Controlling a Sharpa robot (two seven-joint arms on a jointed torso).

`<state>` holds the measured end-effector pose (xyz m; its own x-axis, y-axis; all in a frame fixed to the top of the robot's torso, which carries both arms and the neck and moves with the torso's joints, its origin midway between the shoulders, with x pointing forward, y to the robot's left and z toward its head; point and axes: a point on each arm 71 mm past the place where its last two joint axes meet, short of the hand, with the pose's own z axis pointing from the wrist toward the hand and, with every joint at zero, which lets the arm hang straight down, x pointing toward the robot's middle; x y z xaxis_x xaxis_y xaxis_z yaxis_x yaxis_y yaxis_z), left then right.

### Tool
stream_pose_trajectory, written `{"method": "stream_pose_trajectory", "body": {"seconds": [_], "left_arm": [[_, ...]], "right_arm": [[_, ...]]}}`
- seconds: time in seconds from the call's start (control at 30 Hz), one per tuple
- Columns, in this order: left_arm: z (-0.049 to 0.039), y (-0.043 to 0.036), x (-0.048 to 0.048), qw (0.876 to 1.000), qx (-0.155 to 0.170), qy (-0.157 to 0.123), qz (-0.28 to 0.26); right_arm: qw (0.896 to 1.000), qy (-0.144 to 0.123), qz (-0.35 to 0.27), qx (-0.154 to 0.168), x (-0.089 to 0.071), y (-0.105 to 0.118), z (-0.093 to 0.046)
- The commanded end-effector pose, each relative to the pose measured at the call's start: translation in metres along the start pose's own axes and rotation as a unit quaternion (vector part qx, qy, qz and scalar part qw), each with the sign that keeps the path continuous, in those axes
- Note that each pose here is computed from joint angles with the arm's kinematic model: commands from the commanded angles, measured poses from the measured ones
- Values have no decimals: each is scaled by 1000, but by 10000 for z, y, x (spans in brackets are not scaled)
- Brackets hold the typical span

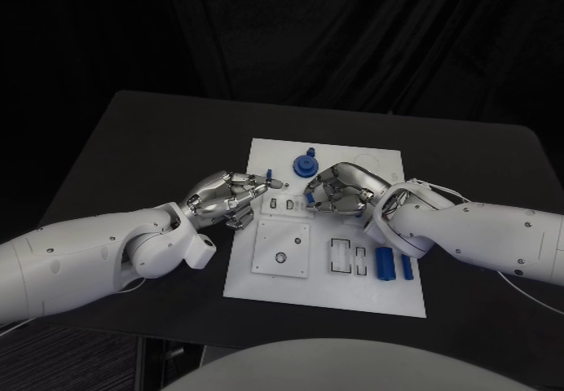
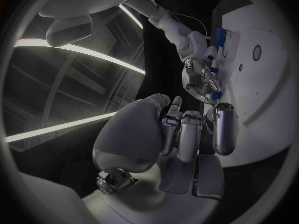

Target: Assemble the parts on the task board

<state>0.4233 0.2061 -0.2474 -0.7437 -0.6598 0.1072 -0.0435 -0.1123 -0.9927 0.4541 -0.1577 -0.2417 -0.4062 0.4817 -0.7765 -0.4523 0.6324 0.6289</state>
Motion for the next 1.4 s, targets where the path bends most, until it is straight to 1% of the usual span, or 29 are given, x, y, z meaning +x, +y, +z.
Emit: {"method": "stream_pose_trajectory", "body": {"seconds": [0.03, 0.73, 0.87, 0.93, 0.97, 1.13, 1.4], "left_arm": [[6, 4, 21, 1000, 2, 6, -7], [12, 23, 23, 1000, -5, 8, -8], [15, 30, 24, 1000, -8, 8, -8], [18, 34, 27, 1000, -10, 8, -8], [20, 38, 29, 1000, -11, 8, -8], [32, 48, 39, 1000, -15, 8, -7], [74, 65, 72, 1000, -19, 9, -7]], "right_arm": [[999, 22, 4, 26, 84, -62, -28], [1000, 14, 3, 23, 70, -60, -33], [1000, 1, 2, 15, 54, -43, -36], [1000, -10, 1, 7, 40, -22, -43], [1000, -20, 1, 0, 29, -1, -51], [999, -47, 0, -20, -11, 73, -82], [997, -71, 0, -40, -81, 178, -112]]}}
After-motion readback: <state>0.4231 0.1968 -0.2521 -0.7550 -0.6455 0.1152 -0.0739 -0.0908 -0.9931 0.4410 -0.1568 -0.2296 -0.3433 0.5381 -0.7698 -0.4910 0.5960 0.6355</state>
